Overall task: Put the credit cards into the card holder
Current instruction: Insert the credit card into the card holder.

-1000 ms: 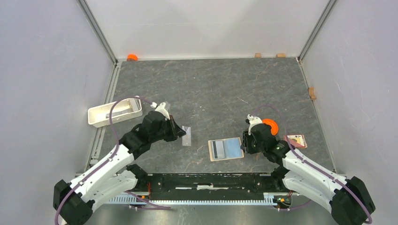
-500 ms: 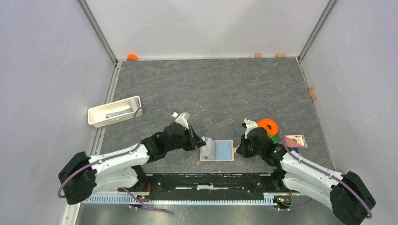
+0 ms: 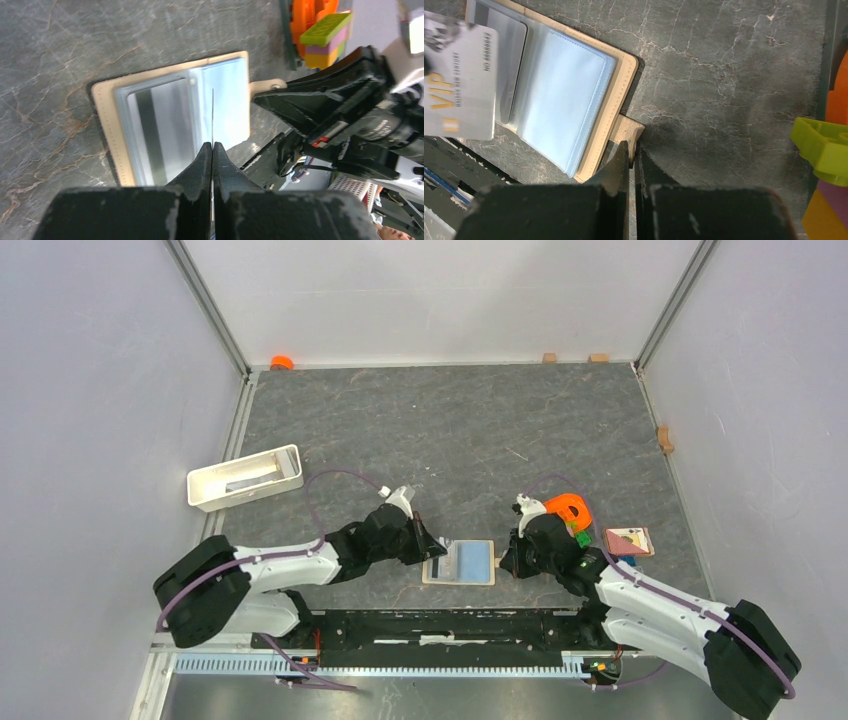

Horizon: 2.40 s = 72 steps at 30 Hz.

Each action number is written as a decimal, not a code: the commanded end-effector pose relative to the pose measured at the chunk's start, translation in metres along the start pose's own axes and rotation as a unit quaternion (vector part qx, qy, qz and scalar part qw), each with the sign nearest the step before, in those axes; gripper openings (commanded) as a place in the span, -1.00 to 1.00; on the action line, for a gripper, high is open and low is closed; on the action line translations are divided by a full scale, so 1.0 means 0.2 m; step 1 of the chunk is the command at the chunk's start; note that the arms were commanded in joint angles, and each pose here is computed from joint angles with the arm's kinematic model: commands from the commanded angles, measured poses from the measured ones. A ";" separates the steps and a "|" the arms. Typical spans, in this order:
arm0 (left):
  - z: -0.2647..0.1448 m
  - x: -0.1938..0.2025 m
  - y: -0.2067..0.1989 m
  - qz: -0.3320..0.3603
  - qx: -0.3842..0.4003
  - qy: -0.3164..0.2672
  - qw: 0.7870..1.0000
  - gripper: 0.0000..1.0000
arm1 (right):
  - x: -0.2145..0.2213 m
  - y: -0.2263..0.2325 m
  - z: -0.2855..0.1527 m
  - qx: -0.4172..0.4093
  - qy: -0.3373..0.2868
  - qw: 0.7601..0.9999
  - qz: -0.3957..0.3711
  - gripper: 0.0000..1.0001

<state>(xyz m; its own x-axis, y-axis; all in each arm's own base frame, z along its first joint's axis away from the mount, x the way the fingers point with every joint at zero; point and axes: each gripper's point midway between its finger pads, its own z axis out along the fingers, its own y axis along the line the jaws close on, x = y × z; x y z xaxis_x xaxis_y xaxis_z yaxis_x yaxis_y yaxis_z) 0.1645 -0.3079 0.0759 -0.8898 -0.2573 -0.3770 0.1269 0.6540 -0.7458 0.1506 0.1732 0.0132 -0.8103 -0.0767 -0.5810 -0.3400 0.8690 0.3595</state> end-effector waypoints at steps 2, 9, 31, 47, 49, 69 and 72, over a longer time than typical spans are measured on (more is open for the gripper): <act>0.05 0.02 -0.05 -0.012 0.034 0.010 0.999 -0.96 | -0.01 0.00 0.01 0.004 -0.007 1.000 0.001 -1.00; 0.10 0.05 0.03 -0.017 0.030 0.027 0.999 -0.96 | 0.00 -0.01 0.01 0.008 -0.007 1.000 0.001 -1.00; 0.19 0.12 0.15 -0.027 0.045 0.054 0.997 -0.96 | 0.02 -0.03 0.01 0.017 0.001 1.000 -0.002 -1.00; 0.23 0.11 0.24 0.001 0.035 0.039 0.999 -0.96 | 0.03 -0.04 0.01 0.017 0.003 1.000 -0.003 -1.00; 0.23 0.11 0.25 0.008 0.032 0.040 0.999 -0.96 | 0.02 -0.03 0.01 0.017 0.003 1.000 -0.004 -1.00; 0.26 0.14 0.28 0.056 0.042 0.066 0.995 -0.96 | 0.02 -0.03 0.00 0.018 0.006 1.000 -0.006 -1.00; 0.25 0.13 0.30 0.080 0.023 0.072 0.994 -0.96 | 0.02 -0.03 0.00 0.019 0.005 1.000 -0.007 -1.00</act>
<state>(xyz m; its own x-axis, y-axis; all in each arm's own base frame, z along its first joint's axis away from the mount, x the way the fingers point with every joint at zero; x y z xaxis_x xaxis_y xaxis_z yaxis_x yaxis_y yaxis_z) 0.1757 -0.3298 0.0239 -0.9163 -0.1572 -0.3683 0.2389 0.5237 -0.8177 0.1518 0.1721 0.0125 -0.8060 -0.0786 -0.5866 -0.3383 0.8744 0.3477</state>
